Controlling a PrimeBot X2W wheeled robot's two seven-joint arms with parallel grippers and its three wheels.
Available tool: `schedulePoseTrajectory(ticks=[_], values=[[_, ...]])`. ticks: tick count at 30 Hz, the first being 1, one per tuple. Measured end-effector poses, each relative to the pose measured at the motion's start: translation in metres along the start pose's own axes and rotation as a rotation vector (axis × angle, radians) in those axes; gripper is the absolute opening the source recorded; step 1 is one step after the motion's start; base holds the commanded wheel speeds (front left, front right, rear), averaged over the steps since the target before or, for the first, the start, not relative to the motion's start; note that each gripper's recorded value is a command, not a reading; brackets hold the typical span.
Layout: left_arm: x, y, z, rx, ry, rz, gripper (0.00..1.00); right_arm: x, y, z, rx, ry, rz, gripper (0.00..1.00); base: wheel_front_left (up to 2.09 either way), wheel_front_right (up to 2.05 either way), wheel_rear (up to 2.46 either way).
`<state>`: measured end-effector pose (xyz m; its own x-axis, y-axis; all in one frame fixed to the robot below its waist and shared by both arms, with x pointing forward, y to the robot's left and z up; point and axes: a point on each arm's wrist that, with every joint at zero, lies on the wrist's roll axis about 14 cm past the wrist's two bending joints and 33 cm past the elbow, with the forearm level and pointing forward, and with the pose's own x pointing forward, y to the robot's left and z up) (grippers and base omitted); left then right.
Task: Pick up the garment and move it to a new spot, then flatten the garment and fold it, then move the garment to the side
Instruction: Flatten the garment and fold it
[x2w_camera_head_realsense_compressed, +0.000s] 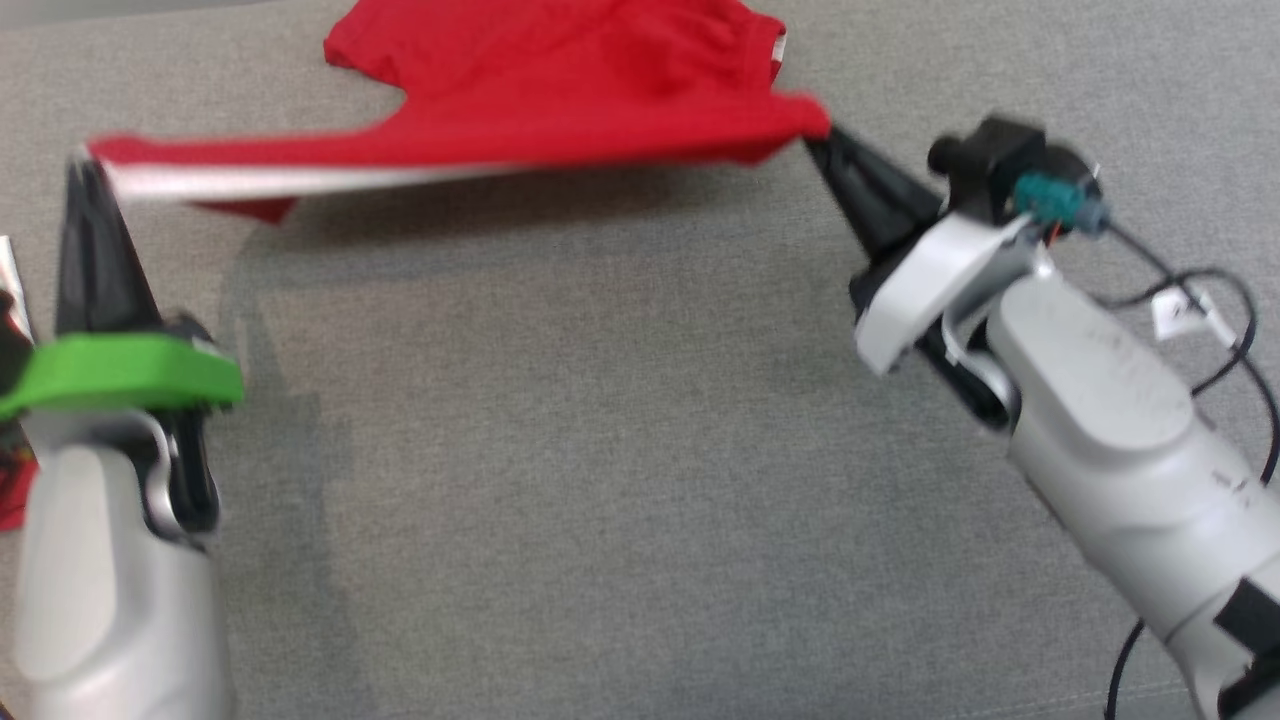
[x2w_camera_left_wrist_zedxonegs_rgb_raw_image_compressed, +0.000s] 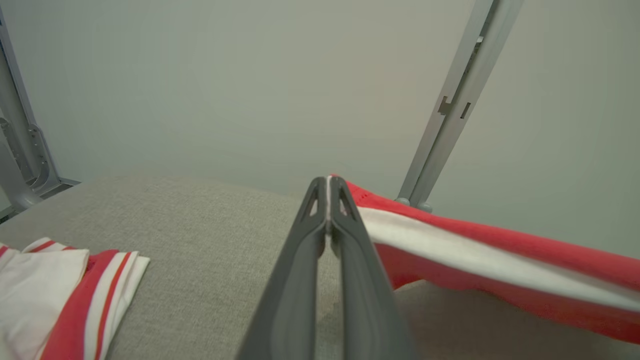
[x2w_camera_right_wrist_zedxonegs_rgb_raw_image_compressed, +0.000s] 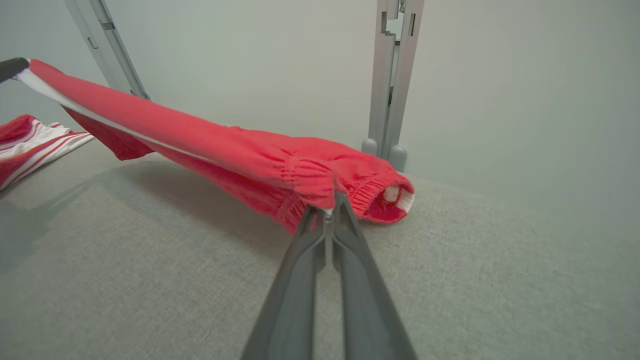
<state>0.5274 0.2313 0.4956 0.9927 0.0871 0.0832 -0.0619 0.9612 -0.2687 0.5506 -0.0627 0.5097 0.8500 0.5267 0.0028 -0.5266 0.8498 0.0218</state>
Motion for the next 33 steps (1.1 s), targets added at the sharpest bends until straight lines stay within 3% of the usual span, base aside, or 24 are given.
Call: schedulePoseTrajectory(ticks=[4,11,24,33], values=[[-0.056,0.020,-0.044,-0.003,0.141,0.073,0.00,-0.041,0.031,-0.049,0.129,0.113,0.019,0.00,0.00,0.00,0.00],[-0.127,0.037,-0.068,-0.023,0.248,0.151,0.00,-0.100,0.069,-0.087,0.281,0.218,0.023,0.00,0.00,0.00,0.00],[-0.219,0.061,-0.063,-0.051,0.280,0.234,0.00,-0.176,0.124,-0.093,0.404,0.257,0.053,0.00,0.00,0.00,0.00],[-0.202,0.034,-0.032,-0.014,0.176,0.127,0.00,-0.182,0.130,-0.067,0.444,0.178,0.064,0.00,0.00,0.00,0.00]])
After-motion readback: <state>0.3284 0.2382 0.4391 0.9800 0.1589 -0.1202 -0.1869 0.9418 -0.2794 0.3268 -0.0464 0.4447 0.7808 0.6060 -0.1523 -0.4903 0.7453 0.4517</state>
